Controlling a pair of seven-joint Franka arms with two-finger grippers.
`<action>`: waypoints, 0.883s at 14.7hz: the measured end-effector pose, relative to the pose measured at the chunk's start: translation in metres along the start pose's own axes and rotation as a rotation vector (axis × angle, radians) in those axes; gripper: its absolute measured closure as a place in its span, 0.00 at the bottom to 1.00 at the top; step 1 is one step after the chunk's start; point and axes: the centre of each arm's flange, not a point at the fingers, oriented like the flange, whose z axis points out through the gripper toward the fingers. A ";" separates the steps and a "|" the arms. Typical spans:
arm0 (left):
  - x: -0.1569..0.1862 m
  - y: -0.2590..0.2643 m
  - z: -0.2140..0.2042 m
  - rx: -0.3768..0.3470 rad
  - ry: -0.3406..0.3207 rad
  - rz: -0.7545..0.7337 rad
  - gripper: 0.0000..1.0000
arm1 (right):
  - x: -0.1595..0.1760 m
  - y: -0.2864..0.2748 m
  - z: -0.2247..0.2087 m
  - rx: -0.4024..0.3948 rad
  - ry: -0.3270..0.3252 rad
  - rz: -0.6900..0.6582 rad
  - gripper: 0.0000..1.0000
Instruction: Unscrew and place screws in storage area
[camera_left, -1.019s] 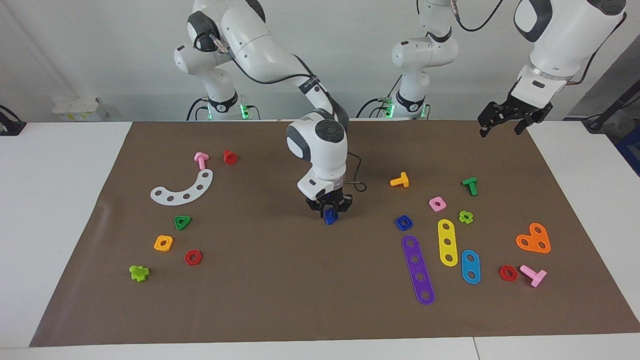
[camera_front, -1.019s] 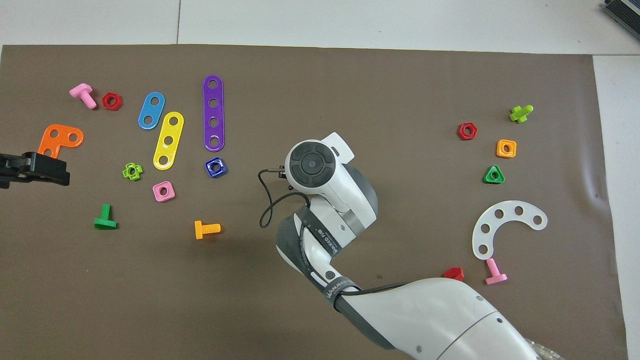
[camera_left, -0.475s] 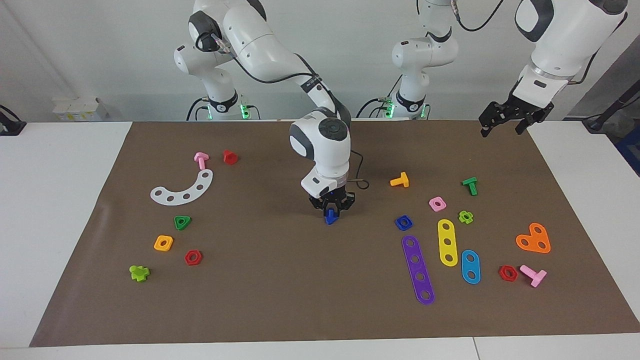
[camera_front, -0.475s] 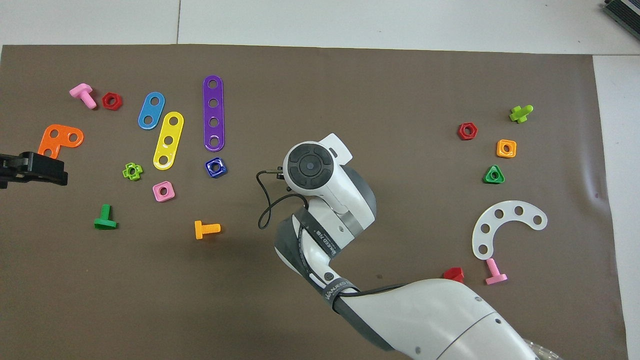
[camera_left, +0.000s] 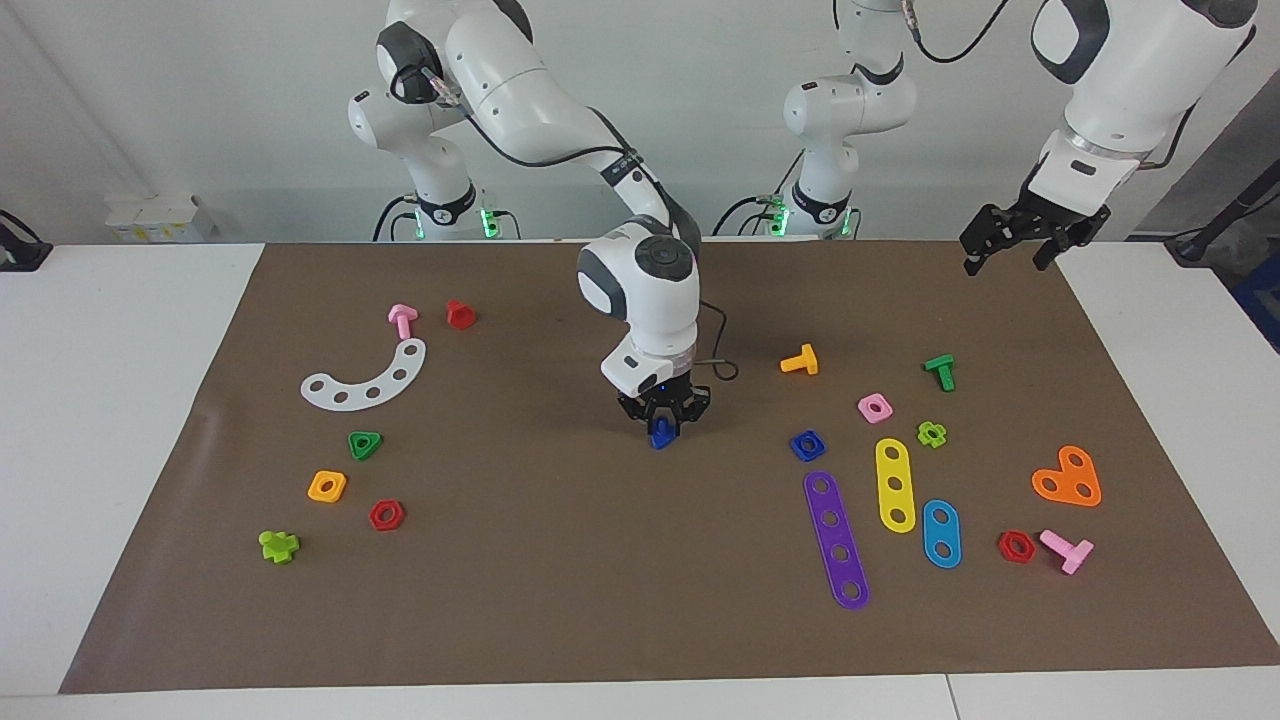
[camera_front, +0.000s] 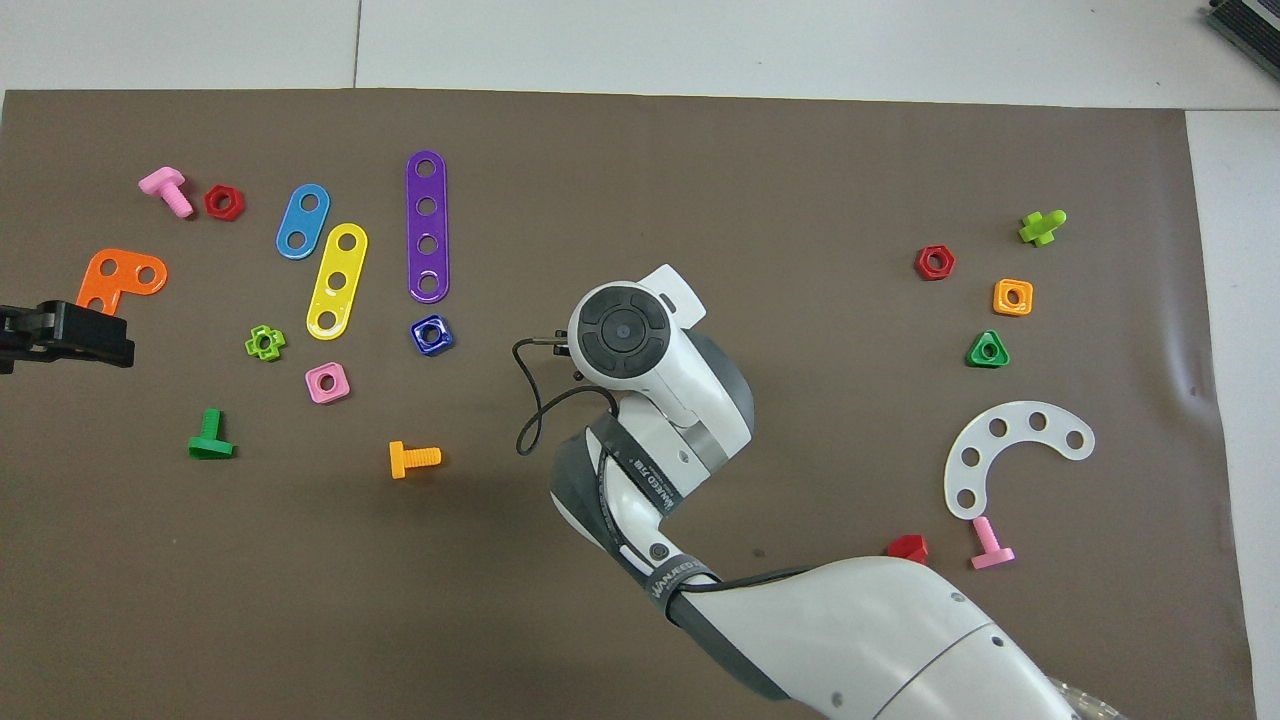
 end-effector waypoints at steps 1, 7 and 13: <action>0.000 -0.001 0.000 0.000 0.000 -0.001 0.00 | 0.000 0.000 0.000 -0.001 -0.001 -0.003 0.63; 0.000 -0.001 0.000 0.000 0.000 -0.003 0.00 | 0.000 0.000 0.000 -0.001 0.001 -0.006 0.81; 0.000 -0.001 0.000 0.000 0.000 -0.003 0.00 | 0.045 0.053 -0.094 0.008 0.054 0.100 0.81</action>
